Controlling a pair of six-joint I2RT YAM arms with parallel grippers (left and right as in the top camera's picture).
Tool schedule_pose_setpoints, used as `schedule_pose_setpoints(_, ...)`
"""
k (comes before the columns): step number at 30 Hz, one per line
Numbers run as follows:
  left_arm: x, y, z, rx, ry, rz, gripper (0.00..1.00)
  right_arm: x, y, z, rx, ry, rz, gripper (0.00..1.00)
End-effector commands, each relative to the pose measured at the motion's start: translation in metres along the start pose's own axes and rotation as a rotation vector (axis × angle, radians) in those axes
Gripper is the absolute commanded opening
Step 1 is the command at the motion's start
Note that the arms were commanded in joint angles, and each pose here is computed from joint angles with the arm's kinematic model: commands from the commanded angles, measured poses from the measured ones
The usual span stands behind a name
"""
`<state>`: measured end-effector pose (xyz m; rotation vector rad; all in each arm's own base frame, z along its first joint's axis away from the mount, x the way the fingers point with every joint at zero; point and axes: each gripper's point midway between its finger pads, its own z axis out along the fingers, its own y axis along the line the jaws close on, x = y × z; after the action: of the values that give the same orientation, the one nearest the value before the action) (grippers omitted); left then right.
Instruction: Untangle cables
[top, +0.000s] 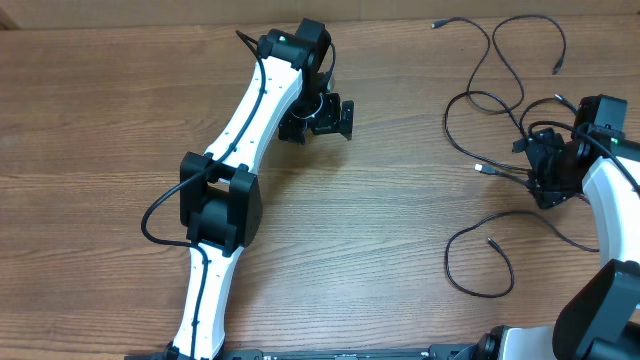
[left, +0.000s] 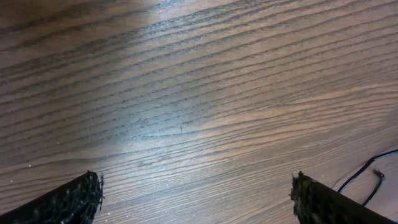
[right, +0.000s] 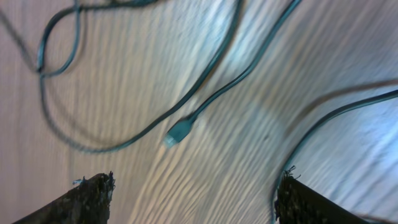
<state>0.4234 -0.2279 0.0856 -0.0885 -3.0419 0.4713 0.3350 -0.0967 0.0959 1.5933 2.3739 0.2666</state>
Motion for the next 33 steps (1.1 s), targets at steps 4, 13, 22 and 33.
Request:
schedule_pose_setpoints(4, -0.003, -0.005, -0.008, 0.007, -0.026, 0.008, 1.0, -0.018, -0.024, 0.026, 0.138, -0.069, 0.061, 0.81)
schedule_pose_setpoints(13, -0.003, -0.004, -0.008, 0.005, -0.024, 0.007, 1.0, -0.009, -0.038, 0.06, 0.215, 0.003, 0.068, 0.8)
schedule_pose_setpoints(22, -0.003, -0.004, -0.008, 0.005, -0.024, 0.008, 1.0, -0.014, -0.036, 0.066, 0.205, -0.015, 0.086, 0.8)
schedule_pose_setpoints(33, -0.004, -0.005, -0.008, 0.006, -0.027, 0.009, 1.0, -0.009, -0.048, 0.074, 0.232, -0.025, 0.126, 0.79)
